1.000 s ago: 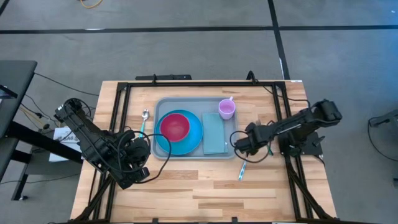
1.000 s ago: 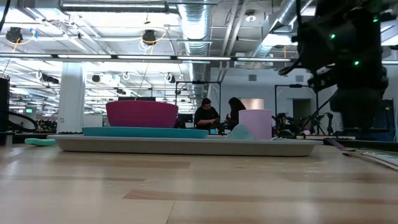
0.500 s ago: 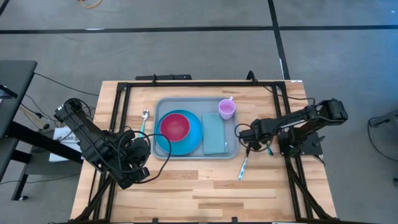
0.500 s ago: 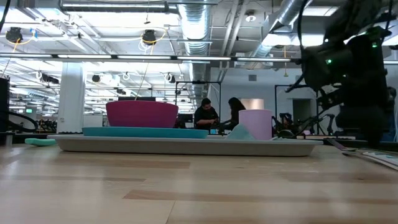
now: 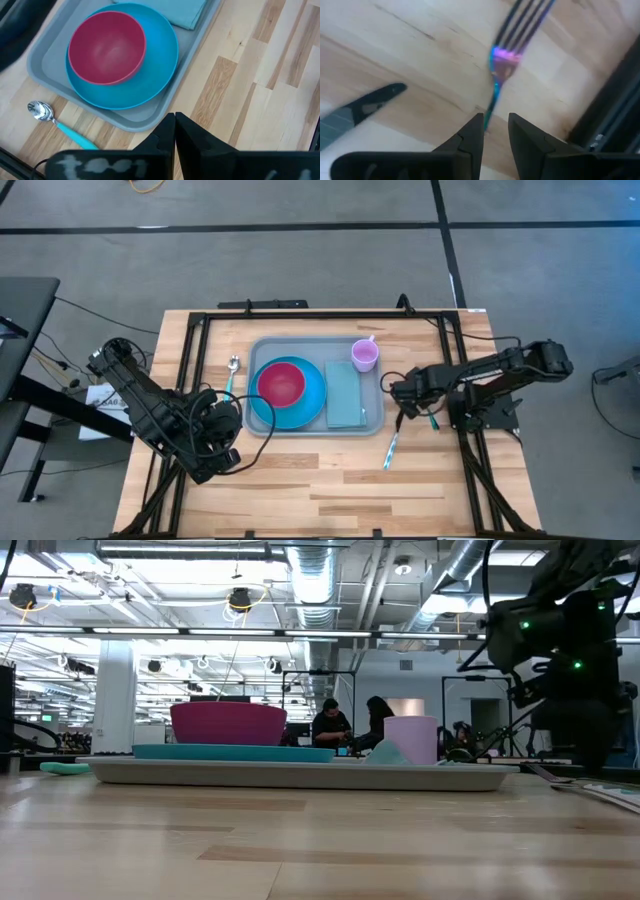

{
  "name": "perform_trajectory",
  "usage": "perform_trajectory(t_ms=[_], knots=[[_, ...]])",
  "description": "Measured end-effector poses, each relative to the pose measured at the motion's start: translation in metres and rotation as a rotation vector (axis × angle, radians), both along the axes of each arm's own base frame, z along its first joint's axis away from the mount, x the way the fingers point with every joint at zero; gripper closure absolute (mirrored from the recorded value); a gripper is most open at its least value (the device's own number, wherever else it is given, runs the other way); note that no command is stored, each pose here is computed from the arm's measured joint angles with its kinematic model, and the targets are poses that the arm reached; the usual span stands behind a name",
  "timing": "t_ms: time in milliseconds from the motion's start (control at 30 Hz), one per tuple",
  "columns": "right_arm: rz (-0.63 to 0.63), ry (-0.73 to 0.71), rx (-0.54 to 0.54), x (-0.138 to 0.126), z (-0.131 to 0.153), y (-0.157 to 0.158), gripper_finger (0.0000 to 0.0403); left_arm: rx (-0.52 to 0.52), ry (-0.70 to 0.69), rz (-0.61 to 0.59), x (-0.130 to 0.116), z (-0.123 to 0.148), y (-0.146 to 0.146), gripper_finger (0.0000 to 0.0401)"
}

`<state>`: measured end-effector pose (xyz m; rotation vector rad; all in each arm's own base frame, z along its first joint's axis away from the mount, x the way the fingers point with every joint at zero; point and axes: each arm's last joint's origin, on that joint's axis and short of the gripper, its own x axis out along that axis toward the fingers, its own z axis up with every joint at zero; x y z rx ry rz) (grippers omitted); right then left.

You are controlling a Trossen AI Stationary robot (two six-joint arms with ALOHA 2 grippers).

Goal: Set up tray
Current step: Put the purple fork on the blue napkin

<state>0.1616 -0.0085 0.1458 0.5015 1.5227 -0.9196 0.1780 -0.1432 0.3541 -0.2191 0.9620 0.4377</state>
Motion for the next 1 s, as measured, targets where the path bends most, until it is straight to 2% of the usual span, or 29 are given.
perform_trajectory(t_ms=[333,500,667,800,1000], knots=[[-0.035,-0.042,0.012,-0.011,-0.022,-0.003,0.032,0.0,0.0,0.0,0.0,0.0,0.0,0.0401],[-0.002,-0.06,0.016,-0.011,-0.019,-0.004,0.0342,0.0,0.0,0.0,0.0,0.0,0.0,0.0401],[-0.018,-0.104,0.035,-0.009,-0.017,-0.003,0.0393,0.0,0.0,0.0,0.0,0.0,0.0,0.0401],[-0.127,-0.123,0.053,-0.007,-0.013,-0.001,0.039,0.0,0.0,0.0,0.0,0.0,0.0,0.0401],[-0.143,-0.213,0.13,0.009,0.004,0.011,0.0397,-0.001,0.0,-0.001,0.0,0.0,0.0,0.0401]])
